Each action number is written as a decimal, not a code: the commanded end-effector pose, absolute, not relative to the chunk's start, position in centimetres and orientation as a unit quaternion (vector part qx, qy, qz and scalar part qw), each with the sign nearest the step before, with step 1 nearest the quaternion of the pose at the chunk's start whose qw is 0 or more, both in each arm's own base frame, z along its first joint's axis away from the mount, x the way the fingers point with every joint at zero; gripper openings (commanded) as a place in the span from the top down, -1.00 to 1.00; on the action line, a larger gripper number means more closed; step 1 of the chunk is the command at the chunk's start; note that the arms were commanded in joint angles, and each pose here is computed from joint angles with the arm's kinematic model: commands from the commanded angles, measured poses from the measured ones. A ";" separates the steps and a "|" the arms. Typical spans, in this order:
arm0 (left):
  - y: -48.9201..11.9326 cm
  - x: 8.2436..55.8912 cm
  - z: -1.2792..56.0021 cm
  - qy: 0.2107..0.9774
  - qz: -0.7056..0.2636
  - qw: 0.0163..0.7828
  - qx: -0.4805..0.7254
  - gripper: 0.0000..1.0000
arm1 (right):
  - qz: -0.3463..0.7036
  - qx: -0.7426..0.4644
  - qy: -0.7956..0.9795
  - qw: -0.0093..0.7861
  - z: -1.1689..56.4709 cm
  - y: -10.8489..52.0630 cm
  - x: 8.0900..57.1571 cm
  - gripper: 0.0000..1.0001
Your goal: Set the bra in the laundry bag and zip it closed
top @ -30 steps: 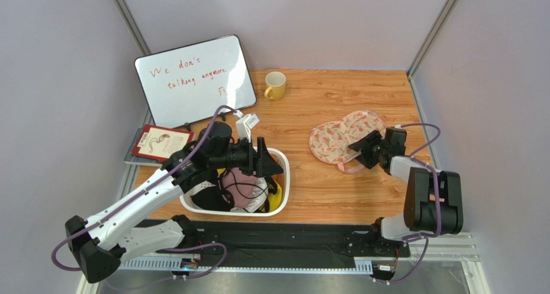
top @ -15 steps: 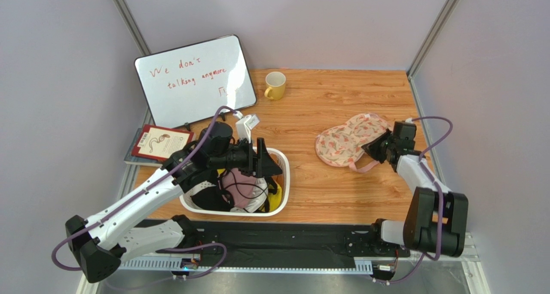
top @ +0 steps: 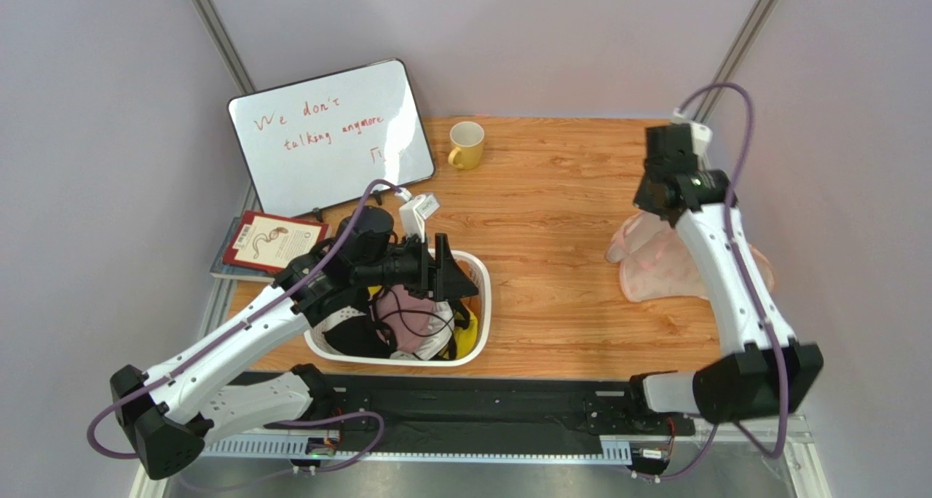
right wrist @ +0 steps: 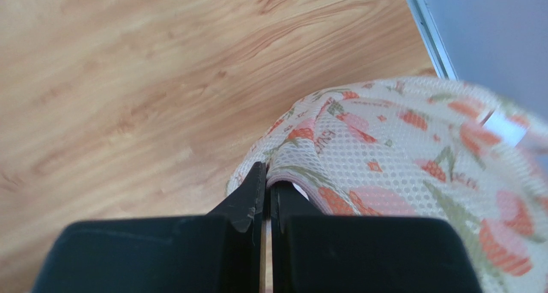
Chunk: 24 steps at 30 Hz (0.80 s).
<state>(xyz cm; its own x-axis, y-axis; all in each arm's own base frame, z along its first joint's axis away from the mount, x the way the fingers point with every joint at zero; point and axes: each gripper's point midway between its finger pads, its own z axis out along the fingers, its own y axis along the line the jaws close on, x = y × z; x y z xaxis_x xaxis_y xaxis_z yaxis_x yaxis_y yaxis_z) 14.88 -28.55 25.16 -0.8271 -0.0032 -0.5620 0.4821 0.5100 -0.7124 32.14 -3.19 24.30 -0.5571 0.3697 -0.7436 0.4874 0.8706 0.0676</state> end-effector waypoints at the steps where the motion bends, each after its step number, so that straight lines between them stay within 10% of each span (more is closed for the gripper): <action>1: -28.4 14.4 27.5 0.810 -0.493 0.278 0.153 -0.35 | -0.192 0.068 0.935 0.290 21.5 0.2 33.2 1.00; 17: -26.1 14.0 27.5 0.828 -0.457 0.293 0.139 -0.35 | -0.201 -0.135 0.943 0.226 14.5 13.6 42.2 0.92; 24: -26.6 14.4 26.8 0.834 -0.449 0.285 0.144 -0.35 | -0.143 -0.119 0.965 0.182 12.0 13.0 36.0 0.03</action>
<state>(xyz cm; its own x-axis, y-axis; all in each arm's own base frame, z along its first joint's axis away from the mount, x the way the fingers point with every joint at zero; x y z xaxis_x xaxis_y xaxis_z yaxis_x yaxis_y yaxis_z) 14.03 -26.25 25.25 -0.8257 -0.0186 -0.5638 0.4543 0.5706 -0.6841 39.83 13.74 11.30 -0.8963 -0.3088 -0.3183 -0.1725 0.9039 -0.3914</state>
